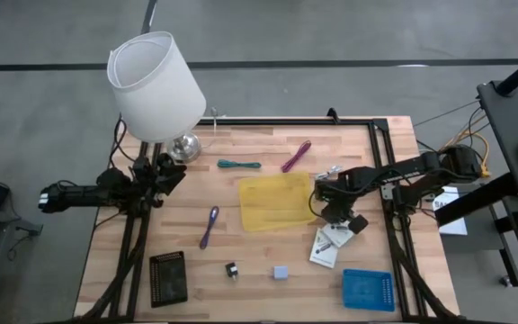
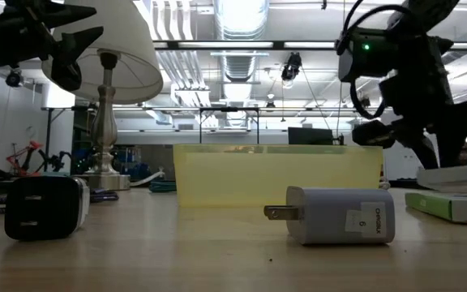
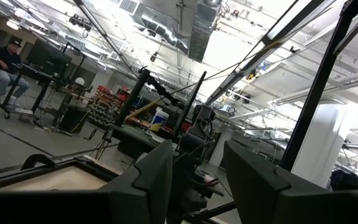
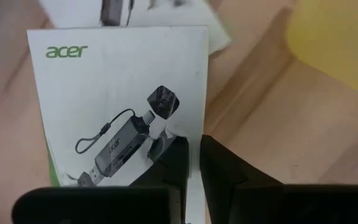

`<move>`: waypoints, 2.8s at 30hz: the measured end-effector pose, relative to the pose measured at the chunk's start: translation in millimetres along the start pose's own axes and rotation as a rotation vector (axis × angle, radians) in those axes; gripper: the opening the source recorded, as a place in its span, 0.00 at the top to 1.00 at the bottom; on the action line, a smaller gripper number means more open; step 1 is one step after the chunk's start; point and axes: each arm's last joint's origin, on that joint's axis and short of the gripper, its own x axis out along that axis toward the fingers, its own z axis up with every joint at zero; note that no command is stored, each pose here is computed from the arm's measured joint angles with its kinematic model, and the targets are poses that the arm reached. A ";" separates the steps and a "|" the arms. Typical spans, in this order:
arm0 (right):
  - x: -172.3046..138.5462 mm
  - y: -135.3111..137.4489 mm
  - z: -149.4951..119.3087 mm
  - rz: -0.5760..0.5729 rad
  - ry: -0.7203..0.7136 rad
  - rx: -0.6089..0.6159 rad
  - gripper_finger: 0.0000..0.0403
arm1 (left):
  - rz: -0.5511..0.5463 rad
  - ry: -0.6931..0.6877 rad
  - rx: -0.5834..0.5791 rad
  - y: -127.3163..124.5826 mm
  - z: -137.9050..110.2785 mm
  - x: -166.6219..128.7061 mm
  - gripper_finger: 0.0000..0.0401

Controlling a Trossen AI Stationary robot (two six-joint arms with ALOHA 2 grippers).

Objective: Pick and place items into bin
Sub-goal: Put the top card reader box into the blue bin

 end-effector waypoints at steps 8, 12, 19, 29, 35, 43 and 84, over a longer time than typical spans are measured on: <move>-22.5 -1.1 14.5 0.008 0.006 0.298 0.95 | -0.001 0.000 0.000 0.0 0.0 0.0 0.68; -35.2 0.5 22.3 0.050 -0.020 0.442 0.95 | 0.000 0.000 0.000 0.0 0.0 0.0 0.68; -62.7 16.3 30.7 0.122 -0.086 0.600 0.95 | -0.001 0.000 0.000 0.0 0.0 0.0 0.68; -93.0 81.7 31.8 0.074 -0.190 0.705 0.98 | -0.001 0.000 0.000 0.0 0.0 0.0 0.68; -92.4 119.1 32.9 0.085 -0.177 0.735 0.98 | -0.001 0.001 0.000 -0.1 0.0 0.0 0.68; -68.7 157.4 41.1 0.121 -0.036 0.688 0.98 | -0.001 0.001 0.000 0.0 -0.1 0.0 0.68; 9.5 199.7 61.3 -0.058 0.120 0.706 0.98 | -0.001 0.000 -0.001 -0.1 0.0 0.0 0.68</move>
